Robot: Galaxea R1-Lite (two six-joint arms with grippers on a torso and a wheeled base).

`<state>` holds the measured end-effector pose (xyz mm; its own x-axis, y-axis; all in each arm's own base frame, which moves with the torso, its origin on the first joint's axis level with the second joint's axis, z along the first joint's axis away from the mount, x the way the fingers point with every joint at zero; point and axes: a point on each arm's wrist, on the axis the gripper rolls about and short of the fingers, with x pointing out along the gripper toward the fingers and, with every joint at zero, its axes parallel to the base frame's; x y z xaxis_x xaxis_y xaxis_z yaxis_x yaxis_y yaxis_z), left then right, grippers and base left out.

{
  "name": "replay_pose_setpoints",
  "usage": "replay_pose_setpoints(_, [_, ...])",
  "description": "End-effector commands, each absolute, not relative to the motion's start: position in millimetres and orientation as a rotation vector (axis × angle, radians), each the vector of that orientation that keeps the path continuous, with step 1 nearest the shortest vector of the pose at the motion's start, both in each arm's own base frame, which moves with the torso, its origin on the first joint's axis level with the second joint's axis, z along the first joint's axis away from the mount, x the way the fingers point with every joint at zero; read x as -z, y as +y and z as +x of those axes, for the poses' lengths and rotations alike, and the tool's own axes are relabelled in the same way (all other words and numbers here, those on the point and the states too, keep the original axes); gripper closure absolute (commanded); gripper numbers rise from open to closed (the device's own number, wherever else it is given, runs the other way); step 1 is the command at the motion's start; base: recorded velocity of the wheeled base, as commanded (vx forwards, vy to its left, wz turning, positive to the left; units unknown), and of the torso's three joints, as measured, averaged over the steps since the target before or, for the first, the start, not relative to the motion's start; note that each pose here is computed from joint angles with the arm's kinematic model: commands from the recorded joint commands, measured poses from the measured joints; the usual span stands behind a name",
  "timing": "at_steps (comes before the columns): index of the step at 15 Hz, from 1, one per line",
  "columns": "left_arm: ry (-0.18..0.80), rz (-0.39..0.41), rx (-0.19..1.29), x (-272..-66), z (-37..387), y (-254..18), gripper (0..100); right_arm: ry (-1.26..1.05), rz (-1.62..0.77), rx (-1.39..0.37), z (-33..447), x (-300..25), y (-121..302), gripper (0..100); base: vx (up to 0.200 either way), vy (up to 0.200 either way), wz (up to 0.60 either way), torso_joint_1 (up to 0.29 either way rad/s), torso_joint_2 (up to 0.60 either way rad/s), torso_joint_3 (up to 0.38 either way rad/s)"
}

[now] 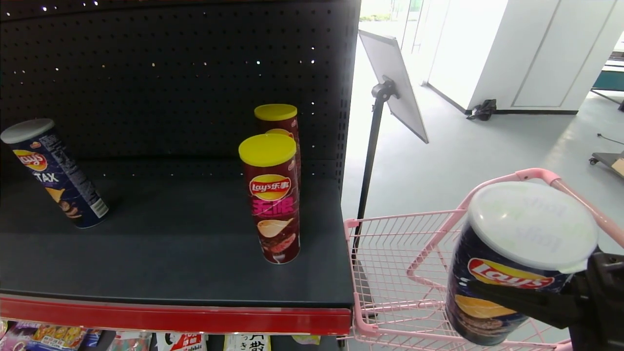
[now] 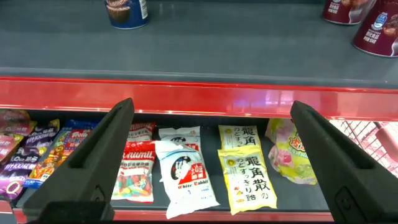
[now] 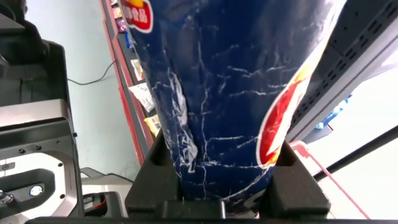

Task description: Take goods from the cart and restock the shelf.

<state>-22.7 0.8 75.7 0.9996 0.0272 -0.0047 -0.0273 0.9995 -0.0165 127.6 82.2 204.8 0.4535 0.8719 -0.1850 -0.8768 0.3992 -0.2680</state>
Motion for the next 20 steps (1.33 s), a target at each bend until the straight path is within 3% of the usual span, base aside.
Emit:
replay_pose_setpoints(1, [0.006, -0.017, -0.028, -76, -23, 1, 0, 0.032, -0.346, -1.100, 121, -198, 78, 100, 0.000, 0.000, 0.00, 0.000, 0.00, 0.000])
replay_pose_setpoints(8, [0.006, -0.017, -0.028, -76, -23, 1, 0, 0.036, -0.241, -0.977, 104, -200, 55, 100, 0.000, 0.000, 0.00, 0.000, 0.00, 0.000])
replay_pose_setpoints(17, [0.006, -0.017, -0.028, -76, -23, 1, 0, 0.023, -0.219, -0.934, 111, -212, 56, 100, 0.000, 0.000, 0.00, 0.000, 0.00, 0.000])
replay_pose_setpoints(20, [0.006, -0.017, -0.028, -76, -23, 1, 0, 0.038, -0.218, -0.933, 111, -208, 56, 100, -0.200, 0.000, 0.00, 0.012, 0.00, 0.005])
